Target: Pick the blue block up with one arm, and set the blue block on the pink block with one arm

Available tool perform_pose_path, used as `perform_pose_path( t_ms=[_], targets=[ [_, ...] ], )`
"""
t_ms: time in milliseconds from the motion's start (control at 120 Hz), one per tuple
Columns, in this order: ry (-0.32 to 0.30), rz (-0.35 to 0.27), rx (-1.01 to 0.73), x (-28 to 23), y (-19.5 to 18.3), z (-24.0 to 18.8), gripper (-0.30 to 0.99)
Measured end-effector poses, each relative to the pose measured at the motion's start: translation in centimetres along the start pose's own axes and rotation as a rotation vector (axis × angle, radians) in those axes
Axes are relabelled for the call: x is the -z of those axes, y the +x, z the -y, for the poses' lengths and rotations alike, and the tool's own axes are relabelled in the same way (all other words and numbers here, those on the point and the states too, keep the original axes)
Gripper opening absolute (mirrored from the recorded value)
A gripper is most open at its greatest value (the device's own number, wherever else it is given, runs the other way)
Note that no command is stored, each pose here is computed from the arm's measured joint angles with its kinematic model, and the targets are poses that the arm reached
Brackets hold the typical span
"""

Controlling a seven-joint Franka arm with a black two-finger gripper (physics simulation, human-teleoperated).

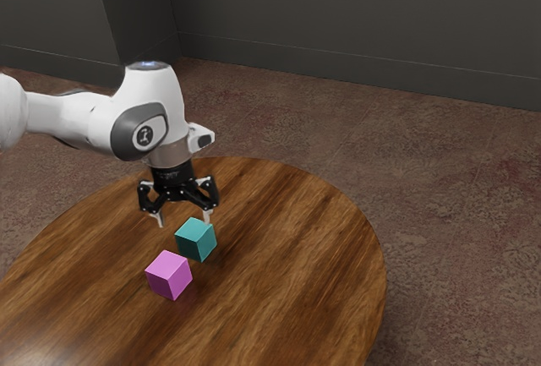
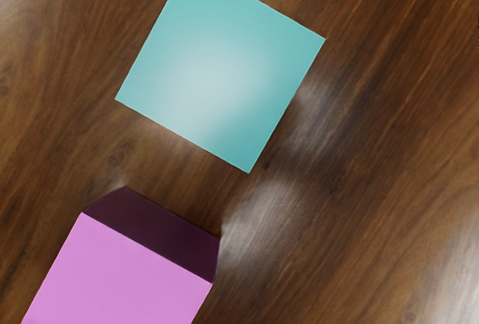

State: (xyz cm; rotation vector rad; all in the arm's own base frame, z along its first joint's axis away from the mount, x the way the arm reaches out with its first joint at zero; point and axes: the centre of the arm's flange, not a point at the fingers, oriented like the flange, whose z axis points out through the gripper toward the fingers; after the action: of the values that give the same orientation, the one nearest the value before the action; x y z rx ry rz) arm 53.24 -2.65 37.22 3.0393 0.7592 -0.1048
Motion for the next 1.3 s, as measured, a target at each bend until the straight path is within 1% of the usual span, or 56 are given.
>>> perform_pose_path(
  t_ms=[117, 300, 533, 667, 800, 1008, 1183, 1300],
  targets=[
    [0.014, -0.031, -0.099, -0.9, 0.8, 0.1, 0.69],
    [0.029, -0.053, -0.228, -2.2, 2.4, 1.3, 0.69],
    [0.029, -0.048, -0.376, -4.8, 3.0, 0.9, 0.69],
    [0.021, -0.036, -0.428, -6.0, 2.8, 1.0, 0.69],
    [0.024, -0.036, -0.478, -6.8, 3.6, 0.8, 0.69],
    [0.018, -0.045, -0.503, -7.2, 5.5, 1.7, 0.69],
    [-0.066, -0.026, -0.428, -7.6, 5.5, 1.4, 0.69],
    [-0.085, -0.006, -0.392, -8.6, 5.8, 1.9, 0.69]
  ],
)
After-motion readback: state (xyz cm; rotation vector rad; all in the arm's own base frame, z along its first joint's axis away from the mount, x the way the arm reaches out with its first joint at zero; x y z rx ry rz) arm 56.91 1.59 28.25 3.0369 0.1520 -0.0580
